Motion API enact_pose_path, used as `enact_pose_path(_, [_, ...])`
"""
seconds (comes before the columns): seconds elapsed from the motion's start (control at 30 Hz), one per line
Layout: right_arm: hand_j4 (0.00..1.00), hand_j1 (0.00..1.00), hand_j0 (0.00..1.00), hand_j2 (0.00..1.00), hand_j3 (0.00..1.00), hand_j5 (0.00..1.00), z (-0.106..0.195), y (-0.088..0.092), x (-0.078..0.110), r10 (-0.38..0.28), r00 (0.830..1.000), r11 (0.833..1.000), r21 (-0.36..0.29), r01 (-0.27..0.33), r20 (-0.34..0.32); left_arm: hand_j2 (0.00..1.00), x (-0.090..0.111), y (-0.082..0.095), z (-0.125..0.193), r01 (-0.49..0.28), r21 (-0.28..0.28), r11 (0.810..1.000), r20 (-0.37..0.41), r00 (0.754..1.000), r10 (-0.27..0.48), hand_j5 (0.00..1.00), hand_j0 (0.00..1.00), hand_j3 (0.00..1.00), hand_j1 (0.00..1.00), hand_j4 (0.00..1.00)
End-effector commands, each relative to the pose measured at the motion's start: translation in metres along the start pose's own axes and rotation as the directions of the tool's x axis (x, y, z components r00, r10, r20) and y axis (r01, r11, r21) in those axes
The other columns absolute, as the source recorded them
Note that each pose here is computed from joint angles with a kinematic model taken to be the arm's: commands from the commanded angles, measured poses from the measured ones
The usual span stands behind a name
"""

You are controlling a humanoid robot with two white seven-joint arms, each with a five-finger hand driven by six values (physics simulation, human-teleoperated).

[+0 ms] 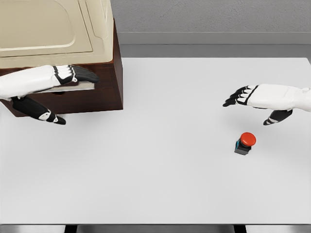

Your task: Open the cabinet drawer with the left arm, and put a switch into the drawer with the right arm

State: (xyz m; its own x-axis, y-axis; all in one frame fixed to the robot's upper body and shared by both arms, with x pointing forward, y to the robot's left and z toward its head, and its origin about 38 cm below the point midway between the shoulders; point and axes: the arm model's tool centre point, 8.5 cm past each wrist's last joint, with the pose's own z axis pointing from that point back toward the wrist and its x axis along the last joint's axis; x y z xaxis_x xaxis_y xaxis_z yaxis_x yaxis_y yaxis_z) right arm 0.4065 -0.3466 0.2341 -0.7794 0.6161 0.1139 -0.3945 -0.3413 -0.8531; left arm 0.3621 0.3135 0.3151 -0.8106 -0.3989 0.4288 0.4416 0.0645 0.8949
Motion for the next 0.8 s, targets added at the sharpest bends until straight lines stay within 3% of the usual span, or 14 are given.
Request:
enact_pose_path(0.0, [1.00, 1.00, 1.00, 1.00, 1.00, 1.00, 0.001, 0.000, -0.001, -0.006, 1.000, 1.000, -0.002, 0.006, -0.003, 1.00, 0.001, -0.008, 0.001, -0.013, -0.097, 0.995, 0.003, 1.000, 0.014, 1.00, 1.00, 1.00, 1.00, 1.00])
enact_pose_path(0.23, [1.00, 1.00, 1.00, 1.00, 1.00, 1.00, 0.016, 0.003, -0.008, -0.009, 0.999, 1.000, 0.013, 0.010, -0.040, 1.00, 0.011, 0.004, -0.027, 0.000, -0.134, 0.991, 0.101, 0.995, 0.013, 1.00, 1.00, 1.00, 1.00, 1.00])
enact_pose_path(0.33, [1.00, 1.00, 1.00, 1.00, 1.00, 1.00, 0.016, 0.016, -0.005, -0.024, 0.999, 0.999, 0.040, 0.025, -0.032, 1.00, 0.015, 0.017, -0.015, -0.073, -0.078, 0.994, 0.106, 0.991, 0.081, 1.00, 1.00, 1.00, 1.00, 1.00])
enact_pose_path(0.4, [1.00, 1.00, 1.00, 1.00, 1.00, 1.00, 0.016, 0.021, 0.000, -0.025, 0.999, 0.998, 0.054, 0.026, -0.023, 1.00, 0.017, 0.029, -0.009, -0.081, -0.057, 0.995, 0.089, 0.992, 0.086, 1.00, 1.00, 1.00, 1.00, 1.00])
enact_pose_path(0.47, [1.00, 1.00, 1.00, 1.00, 1.00, 1.00, 0.013, 0.029, 0.002, -0.038, 0.999, 0.997, 0.067, 0.039, -0.015, 1.00, 0.009, 0.038, 0.003, -0.164, -0.032, 0.986, -0.023, 0.986, 0.163, 1.00, 1.00, 1.00, 1.00, 1.00])
enact_pose_path(0.53, [1.00, 1.00, 1.00, 1.00, 1.00, 1.00, 0.012, 0.036, 0.004, -0.048, 0.999, 0.996, 0.078, 0.049, -0.009, 1.00, 0.003, 0.036, 0.004, -0.202, -0.032, 0.979, -0.070, 0.977, 0.199, 1.00, 1.00, 1.00, 1.00, 1.00])
enact_pose_path(0.67, [1.00, 1.00, 1.00, 1.00, 1.00, 1.00, 0.005, 0.027, 0.022, -0.009, 0.999, 0.998, 0.070, 0.006, 0.046, 1.00, 0.000, 0.035, 0.004, -0.224, -0.031, 0.974, -0.106, 0.970, 0.219, 1.00, 1.00, 1.00, 1.00, 1.00])
enact_pose_path(0.77, [1.00, 1.00, 1.00, 1.00, 1.00, 1.00, 0.002, 0.031, 0.029, -0.009, 0.998, 0.997, 0.077, 0.003, 0.066, 1.00, -0.004, 0.035, 0.005, -0.246, -0.028, 0.969, -0.147, 0.960, 0.239, 1.00, 1.00, 1.00, 1.00, 1.00])
